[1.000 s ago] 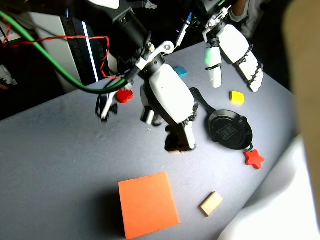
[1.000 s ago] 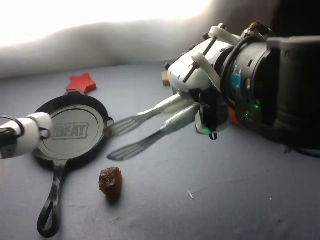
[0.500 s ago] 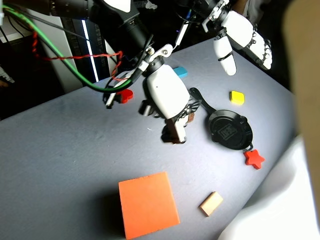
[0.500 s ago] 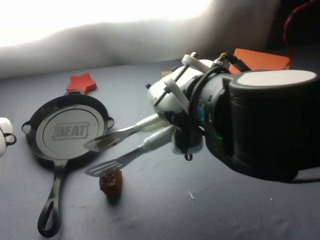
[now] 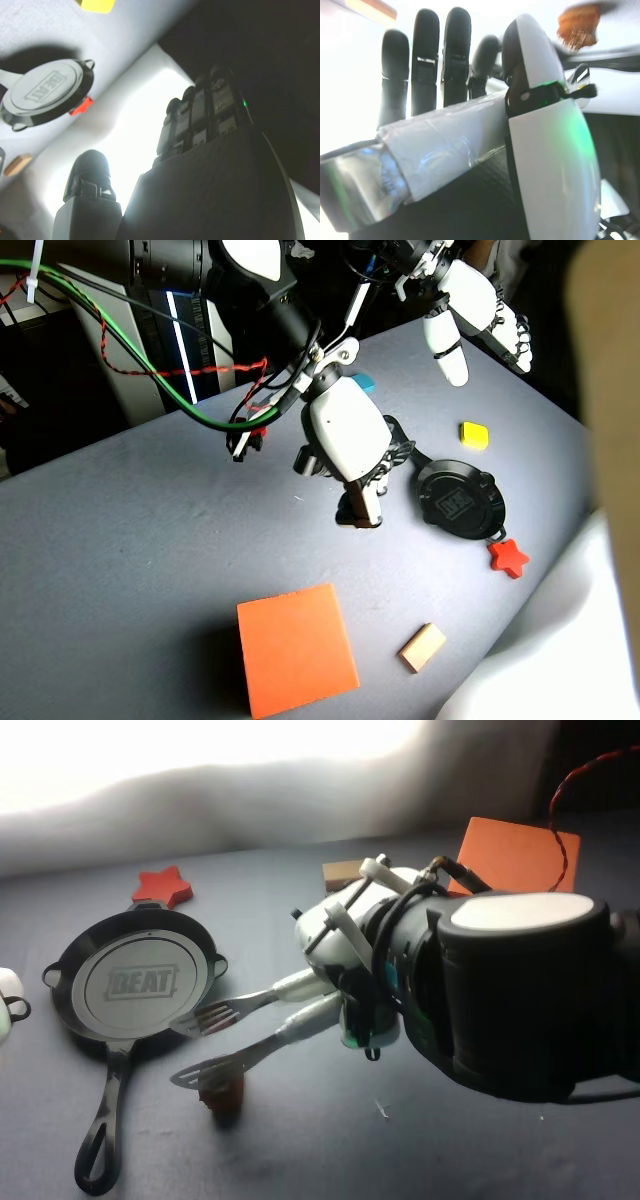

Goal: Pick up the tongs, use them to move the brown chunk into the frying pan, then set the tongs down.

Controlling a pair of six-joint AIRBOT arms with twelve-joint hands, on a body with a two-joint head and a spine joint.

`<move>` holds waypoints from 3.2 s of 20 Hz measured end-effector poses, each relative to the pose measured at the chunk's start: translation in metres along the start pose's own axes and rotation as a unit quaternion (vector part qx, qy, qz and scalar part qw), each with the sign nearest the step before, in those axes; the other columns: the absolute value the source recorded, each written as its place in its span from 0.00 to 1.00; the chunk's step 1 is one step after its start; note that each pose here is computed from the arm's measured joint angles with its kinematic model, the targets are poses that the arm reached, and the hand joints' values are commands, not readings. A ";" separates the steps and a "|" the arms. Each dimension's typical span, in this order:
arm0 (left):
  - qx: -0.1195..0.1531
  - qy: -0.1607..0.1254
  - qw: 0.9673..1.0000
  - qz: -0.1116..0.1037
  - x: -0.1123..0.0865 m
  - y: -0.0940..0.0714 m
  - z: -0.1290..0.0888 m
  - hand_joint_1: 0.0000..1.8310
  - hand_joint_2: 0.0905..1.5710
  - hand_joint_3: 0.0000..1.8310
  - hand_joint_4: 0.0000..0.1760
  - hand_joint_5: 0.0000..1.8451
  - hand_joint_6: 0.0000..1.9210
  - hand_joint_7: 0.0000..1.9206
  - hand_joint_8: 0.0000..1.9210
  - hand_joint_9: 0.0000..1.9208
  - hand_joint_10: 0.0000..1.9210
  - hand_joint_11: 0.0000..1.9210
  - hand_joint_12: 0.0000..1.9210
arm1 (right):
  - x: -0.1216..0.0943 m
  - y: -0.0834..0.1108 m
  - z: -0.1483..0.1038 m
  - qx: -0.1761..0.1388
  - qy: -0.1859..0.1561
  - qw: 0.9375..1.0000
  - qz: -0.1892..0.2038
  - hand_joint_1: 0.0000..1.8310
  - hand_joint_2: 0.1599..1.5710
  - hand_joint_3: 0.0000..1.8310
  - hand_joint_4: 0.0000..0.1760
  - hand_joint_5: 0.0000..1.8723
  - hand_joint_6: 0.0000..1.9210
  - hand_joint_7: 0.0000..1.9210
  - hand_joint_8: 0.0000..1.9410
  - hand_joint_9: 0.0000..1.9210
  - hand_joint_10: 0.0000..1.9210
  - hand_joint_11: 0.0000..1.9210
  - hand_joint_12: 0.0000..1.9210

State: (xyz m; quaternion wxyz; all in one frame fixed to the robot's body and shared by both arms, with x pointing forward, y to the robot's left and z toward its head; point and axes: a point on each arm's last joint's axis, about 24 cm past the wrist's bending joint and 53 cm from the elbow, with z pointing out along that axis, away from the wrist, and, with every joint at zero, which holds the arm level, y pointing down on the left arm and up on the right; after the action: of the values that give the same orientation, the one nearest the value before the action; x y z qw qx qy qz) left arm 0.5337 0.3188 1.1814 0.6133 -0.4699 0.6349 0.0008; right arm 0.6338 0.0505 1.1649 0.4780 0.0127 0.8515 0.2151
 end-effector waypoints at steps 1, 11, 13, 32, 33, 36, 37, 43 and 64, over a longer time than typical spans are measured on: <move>0.000 0.002 1.000 0.000 0.001 0.000 0.000 0.00 0.78 0.00 0.00 0.00 0.00 0.00 0.00 0.00 0.00 0.00 0.00 | 0.003 -0.002 0.001 0.001 0.002 1.000 0.000 0.63 0.71 0.00 0.00 0.39 0.23 0.52 0.00 0.39 0.30 0.19 0.75; 0.002 0.004 1.000 0.000 0.003 -0.001 -0.001 0.00 0.78 0.00 0.00 0.00 0.00 0.00 0.00 0.00 0.00 0.00 0.00 | 0.014 -0.001 0.014 -0.006 -0.001 1.000 -0.012 0.62 0.72 0.00 0.00 0.38 0.21 0.51 0.00 0.39 0.28 0.19 0.74; 0.001 0.003 1.000 0.000 0.002 -0.001 -0.001 0.00 0.78 0.00 0.00 0.00 0.00 0.00 0.00 0.00 0.00 0.00 0.00 | 0.017 -0.006 0.017 -0.001 -0.002 1.000 -0.017 0.62 0.72 0.00 0.00 0.38 0.21 0.51 0.00 0.39 0.28 0.19 0.74; 0.003 0.009 1.000 0.001 0.005 -0.002 -0.004 0.00 0.78 0.00 0.00 0.00 0.00 0.00 0.00 0.00 0.00 0.01 0.00 | 0.022 -0.012 0.022 0.002 -0.003 0.999 -0.038 0.29 0.85 0.01 0.00 0.63 0.59 0.76 0.64 0.76 0.85 0.69 0.99; 0.004 0.009 1.000 0.001 0.005 -0.002 -0.004 0.00 0.78 0.00 0.00 0.00 0.00 0.00 0.00 0.00 0.00 0.01 0.00 | 0.023 -0.012 0.021 0.000 -0.003 0.999 -0.042 0.28 0.86 0.00 0.00 0.63 0.64 0.76 0.72 0.77 0.89 0.73 1.00; 0.003 0.009 1.000 0.003 0.005 -0.001 -0.004 0.00 0.78 0.00 0.00 0.00 0.00 0.01 0.00 0.00 0.00 0.02 0.01 | 0.030 -0.011 0.018 -0.005 -0.001 0.998 -0.057 0.39 0.93 0.00 0.98 0.76 0.96 0.85 0.97 0.90 1.00 0.89 1.00; 0.003 0.009 1.000 0.003 0.005 -0.001 -0.004 0.00 0.78 0.00 0.00 0.00 0.00 0.01 0.00 0.00 0.00 0.02 0.01 | 0.030 -0.011 0.016 -0.007 -0.003 0.998 -0.062 0.44 0.93 0.00 1.00 0.76 0.99 0.85 0.99 0.91 1.00 0.90 1.00; 0.003 0.010 1.000 0.003 0.006 -0.002 -0.004 0.00 0.77 0.00 0.00 0.00 0.00 0.01 0.00 0.01 0.00 0.02 0.02 | 0.029 -0.011 0.008 -0.013 -0.003 0.998 -0.069 0.53 0.91 0.00 1.00 0.74 1.00 0.83 1.00 0.90 1.00 0.89 1.00; 0.007 0.016 1.000 0.006 0.009 -0.004 -0.005 0.00 0.79 0.00 0.00 0.00 0.00 0.00 0.00 0.00 0.00 0.00 0.06 | -0.065 0.037 0.084 -0.131 -0.091 0.984 -0.075 0.47 0.89 0.00 1.00 0.70 1.00 0.80 1.00 0.86 1.00 0.86 1.00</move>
State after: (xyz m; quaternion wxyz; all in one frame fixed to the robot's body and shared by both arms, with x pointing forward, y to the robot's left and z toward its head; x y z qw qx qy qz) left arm 0.5342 0.3082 1.1775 0.6064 -0.4617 0.6473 -0.0074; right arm 0.7306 0.0987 1.1934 0.5655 -0.0941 0.7676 0.2866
